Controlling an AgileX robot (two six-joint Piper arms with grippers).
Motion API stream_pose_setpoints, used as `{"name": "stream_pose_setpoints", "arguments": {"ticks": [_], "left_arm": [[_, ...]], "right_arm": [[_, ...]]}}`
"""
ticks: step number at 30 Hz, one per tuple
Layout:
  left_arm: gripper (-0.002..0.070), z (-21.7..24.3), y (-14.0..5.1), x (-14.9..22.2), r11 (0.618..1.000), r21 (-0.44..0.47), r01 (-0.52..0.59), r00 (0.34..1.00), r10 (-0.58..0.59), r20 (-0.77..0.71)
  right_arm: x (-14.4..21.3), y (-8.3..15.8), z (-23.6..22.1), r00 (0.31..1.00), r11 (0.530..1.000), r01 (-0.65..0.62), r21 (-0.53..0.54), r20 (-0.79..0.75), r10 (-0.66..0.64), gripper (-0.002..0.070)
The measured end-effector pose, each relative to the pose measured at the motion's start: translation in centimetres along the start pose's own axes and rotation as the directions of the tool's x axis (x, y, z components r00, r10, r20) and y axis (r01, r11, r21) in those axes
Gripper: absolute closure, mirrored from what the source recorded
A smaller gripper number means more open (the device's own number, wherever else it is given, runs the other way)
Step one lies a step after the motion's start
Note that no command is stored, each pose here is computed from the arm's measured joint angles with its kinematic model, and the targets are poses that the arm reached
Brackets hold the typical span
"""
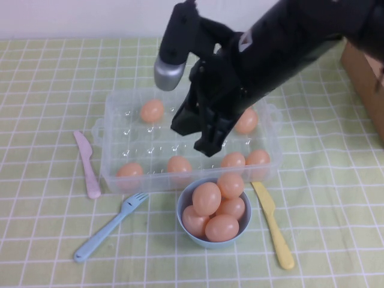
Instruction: Take an egg out of the egg box
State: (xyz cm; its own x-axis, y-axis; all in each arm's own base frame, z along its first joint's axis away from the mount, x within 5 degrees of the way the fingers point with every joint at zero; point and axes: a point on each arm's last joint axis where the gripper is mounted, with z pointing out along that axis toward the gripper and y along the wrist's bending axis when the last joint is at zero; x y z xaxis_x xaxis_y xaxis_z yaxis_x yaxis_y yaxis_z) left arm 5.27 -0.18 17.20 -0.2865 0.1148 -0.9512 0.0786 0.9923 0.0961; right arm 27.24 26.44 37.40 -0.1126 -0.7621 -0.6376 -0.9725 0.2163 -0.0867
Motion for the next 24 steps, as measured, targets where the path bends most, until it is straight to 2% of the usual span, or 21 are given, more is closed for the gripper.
{"name": "stream_pose_setpoints", "arguments": {"ticks": [5,12,18,24], "left_arm": [[0.0678,0.0,0.0,0.0,1.0,0.0,0.0,1.0,0.0,0.0],[0.0678,0.0,0.0,0.0,1.0,0.0,0.0,1.0,0.0,0.0],[0.0678,0.0,0.0,0.0,1.0,0.0,0.0,1.0,0.0,0.0],[0.0678,0.0,0.0,0.0,1.0,0.0,0.0,1.0,0.0,0.0]], "right_arm": [[1.8,1.5,-2.4,0.984,0.985,-0.058,0.16,0.177,0.029,0.069],[6.9,5.1,-6.6,0.907,0.91,-0.186,0.37,0.422,0.013,0.0691],[10.2,7.8,-9.5,0.801,0.851,-0.341,0.399,0.598,0.04,0.0692],[11.2,9.1,-10.7,0.778,0.854,-0.355,0.38,0.627,0.044,0.0692]]}}
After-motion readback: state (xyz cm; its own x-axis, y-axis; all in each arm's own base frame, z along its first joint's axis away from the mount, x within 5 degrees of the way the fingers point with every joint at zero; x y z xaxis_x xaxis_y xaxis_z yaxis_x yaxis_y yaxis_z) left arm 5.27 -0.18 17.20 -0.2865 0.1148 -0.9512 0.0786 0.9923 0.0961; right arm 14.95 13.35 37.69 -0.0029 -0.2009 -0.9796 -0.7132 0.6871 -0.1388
